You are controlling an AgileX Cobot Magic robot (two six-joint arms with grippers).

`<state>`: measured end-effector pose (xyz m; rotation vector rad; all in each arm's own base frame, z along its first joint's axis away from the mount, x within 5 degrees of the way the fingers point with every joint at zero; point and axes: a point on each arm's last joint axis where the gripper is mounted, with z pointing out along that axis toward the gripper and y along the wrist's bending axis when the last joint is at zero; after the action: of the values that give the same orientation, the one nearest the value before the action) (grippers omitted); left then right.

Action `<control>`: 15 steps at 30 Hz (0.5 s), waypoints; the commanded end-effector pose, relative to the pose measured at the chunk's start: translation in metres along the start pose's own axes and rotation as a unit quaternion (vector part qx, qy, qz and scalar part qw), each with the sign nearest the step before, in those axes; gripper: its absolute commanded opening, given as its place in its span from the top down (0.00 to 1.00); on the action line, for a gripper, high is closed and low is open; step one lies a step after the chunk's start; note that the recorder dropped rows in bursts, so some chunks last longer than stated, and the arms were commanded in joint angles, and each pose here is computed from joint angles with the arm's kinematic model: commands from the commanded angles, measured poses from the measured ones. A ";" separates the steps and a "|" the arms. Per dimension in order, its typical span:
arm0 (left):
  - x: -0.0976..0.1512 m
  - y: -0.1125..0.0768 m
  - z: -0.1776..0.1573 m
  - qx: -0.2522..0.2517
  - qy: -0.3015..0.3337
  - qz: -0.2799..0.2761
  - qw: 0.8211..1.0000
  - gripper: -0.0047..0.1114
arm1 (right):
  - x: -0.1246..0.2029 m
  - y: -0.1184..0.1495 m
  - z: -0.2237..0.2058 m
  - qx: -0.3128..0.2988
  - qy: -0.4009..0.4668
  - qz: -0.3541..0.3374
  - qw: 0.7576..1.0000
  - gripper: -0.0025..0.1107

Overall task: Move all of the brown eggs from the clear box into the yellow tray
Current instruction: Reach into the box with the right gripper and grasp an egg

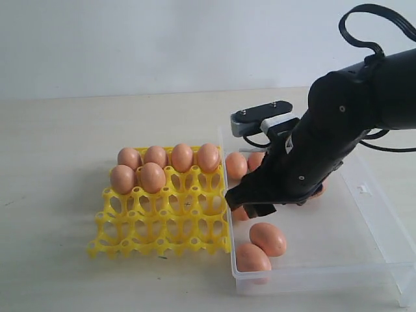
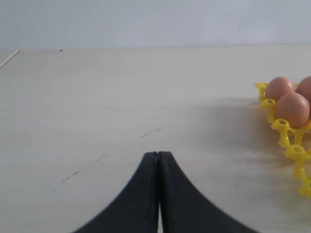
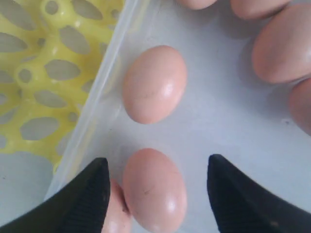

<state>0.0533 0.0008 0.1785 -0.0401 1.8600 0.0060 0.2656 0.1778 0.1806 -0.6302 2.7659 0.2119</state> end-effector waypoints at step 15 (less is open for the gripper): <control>-0.003 0.000 -0.001 0.003 -0.012 -0.005 1.000 0.96 | 0.012 0.000 0.053 -0.008 0.073 -0.029 0.997 0.64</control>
<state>0.0533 0.0008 0.1785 -0.0401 1.8600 0.0060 0.2687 0.1841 0.1287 -0.7265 2.8965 0.1952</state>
